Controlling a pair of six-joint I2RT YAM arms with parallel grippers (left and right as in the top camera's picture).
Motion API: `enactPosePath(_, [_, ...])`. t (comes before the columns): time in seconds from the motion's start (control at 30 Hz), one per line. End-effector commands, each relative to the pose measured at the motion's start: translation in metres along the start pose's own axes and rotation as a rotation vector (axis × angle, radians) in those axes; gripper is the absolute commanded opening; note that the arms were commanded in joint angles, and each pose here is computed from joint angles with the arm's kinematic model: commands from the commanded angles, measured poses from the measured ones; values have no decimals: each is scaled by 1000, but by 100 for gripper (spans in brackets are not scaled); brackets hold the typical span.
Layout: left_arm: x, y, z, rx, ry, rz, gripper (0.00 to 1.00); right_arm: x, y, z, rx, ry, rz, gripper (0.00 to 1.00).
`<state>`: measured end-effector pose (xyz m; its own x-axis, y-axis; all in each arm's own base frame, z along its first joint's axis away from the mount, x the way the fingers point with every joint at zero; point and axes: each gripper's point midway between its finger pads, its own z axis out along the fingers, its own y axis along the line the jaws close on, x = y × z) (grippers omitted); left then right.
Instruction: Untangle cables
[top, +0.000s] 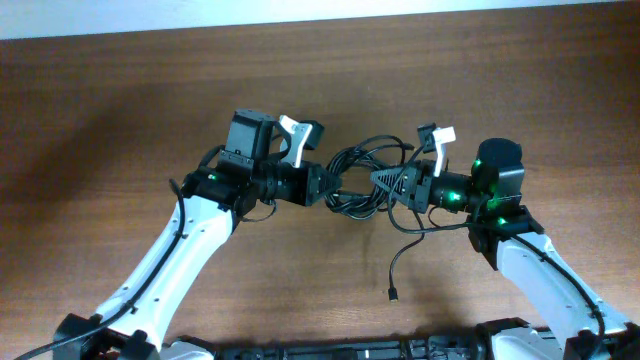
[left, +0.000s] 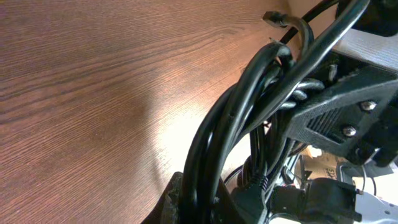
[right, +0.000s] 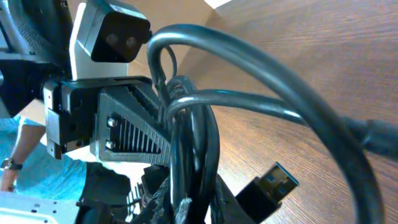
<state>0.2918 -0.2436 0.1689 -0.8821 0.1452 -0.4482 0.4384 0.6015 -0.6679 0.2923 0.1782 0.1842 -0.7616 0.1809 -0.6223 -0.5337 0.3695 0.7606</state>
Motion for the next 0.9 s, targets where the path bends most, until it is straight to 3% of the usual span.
enactPosePath(0.0, [-9, 22, -5, -104, -37, -42, 0, -3, 5, 0, -10, -6, -22, 15])
enactPosePath(0.1, [-17, 31, -13, -117, -66, -55, 0, -3, 4, 0, -5, -8, -20, 15])
enactPosePath(0.3, [-10, 7, -22, 81, -34, 217, 0, -18, -20, -2, 132, -93, -10, 16])
enactPosePath(0.5, [-4, -4, -27, 124, -28, 340, 0, -28, -36, -7, 229, -153, -3, 43])
enactPosePath(0.57, [-6, -11, -34, 122, -52, 421, 0, -31, -41, -8, 255, -169, -3, 57])
enactPosePath(0.6, [-7, -16, -38, 121, -66, 447, 0, -32, -42, -8, 262, -174, -3, 72])
enactPosePath(0.63, [-8, -22, -45, 113, -85, 490, 0, -32, -42, -9, 263, -175, -3, 79])
enactPosePath(0.77, [-5, -31, -58, 90, -103, 568, 0, -31, -39, -8, 246, -166, -4, 87])
enactPosePath(0.87, [6, -23, -67, 62, -74, 502, 0, -30, -5, -3, 78, -125, -88, 99])
